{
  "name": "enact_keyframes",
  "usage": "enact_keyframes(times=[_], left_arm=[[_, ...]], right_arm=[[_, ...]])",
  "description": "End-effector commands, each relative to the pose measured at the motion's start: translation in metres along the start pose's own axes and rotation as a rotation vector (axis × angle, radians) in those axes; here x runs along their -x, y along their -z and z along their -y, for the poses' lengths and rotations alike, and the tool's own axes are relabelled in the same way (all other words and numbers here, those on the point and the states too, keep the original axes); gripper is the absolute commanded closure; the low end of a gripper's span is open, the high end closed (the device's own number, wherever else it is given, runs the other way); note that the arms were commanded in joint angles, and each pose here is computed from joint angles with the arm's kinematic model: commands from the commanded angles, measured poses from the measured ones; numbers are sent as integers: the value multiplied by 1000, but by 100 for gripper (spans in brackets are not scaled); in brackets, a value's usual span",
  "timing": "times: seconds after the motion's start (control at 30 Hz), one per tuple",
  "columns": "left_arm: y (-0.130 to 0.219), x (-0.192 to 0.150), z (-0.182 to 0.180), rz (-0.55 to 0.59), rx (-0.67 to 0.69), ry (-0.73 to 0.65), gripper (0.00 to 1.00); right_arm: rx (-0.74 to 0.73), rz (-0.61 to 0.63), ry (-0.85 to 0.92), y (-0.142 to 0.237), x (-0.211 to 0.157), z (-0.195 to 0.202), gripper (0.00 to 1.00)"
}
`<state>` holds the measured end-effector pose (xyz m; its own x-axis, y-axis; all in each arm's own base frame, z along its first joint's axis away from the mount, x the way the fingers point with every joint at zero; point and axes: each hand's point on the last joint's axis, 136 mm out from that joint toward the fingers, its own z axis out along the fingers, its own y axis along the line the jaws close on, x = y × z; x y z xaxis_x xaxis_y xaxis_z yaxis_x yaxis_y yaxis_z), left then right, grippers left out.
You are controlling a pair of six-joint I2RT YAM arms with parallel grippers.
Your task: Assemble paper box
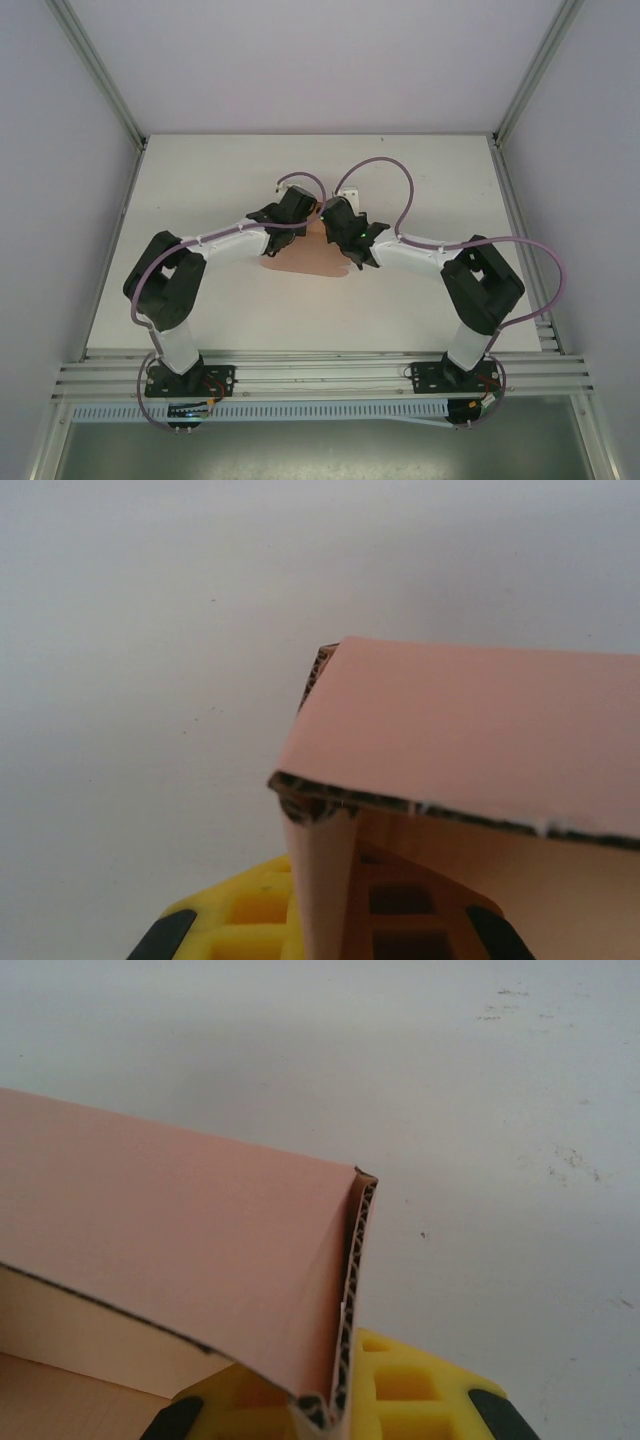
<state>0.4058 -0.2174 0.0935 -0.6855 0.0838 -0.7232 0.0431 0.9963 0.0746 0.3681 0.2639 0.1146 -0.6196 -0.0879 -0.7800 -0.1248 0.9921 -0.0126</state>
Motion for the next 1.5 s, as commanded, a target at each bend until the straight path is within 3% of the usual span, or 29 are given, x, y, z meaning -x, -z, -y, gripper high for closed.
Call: enact_keyframes(times=[0.0,0.07,0.13,0.27,0.37,0.47,0.6,0.77,0.87,0.97,1.03,1.07,1.2,1.3,1.47], left_arm=[[-14,-44,-45,-150,172,-177,91],[-13,-41,-32,-131,92,-146,88],[-13,-38,-36,-134,131,-164,92],[-17,-33,-60,-134,296,-300,95],[-21,-32,-51,-99,228,-409,96],[-13,-28,-44,-69,164,-380,89],[-14,-27,-52,-123,238,-333,90],[-3,-26,2,-96,-107,-196,88],[17,-10,33,-35,-310,-136,73],[35,7,47,5,-410,-108,69],[44,12,53,12,-461,-104,60],[49,14,54,19,-476,-95,50],[61,22,50,39,-482,-68,29],[65,18,35,29,-451,-32,2],[86,24,1,59,-467,66,1]], right_arm=[[-31,63,8,8,23,3,100],[0,68,0,8,24,-2,100],[29,77,-7,10,25,-6,100],[25,73,8,10,26,-6,100],[13,60,38,8,25,-5,100],[1,54,50,11,25,-2,100],[18,55,41,12,25,-4,100],[45,50,26,10,21,-9,100],[58,57,17,11,22,-10,100],[63,58,13,13,21,-9,100],[63,55,8,14,20,-9,100],[63,53,8,14,19,-8,100],[50,39,17,14,16,-4,100],[42,10,33,13,13,2,100],[74,-100,126,13,0,15,100]])
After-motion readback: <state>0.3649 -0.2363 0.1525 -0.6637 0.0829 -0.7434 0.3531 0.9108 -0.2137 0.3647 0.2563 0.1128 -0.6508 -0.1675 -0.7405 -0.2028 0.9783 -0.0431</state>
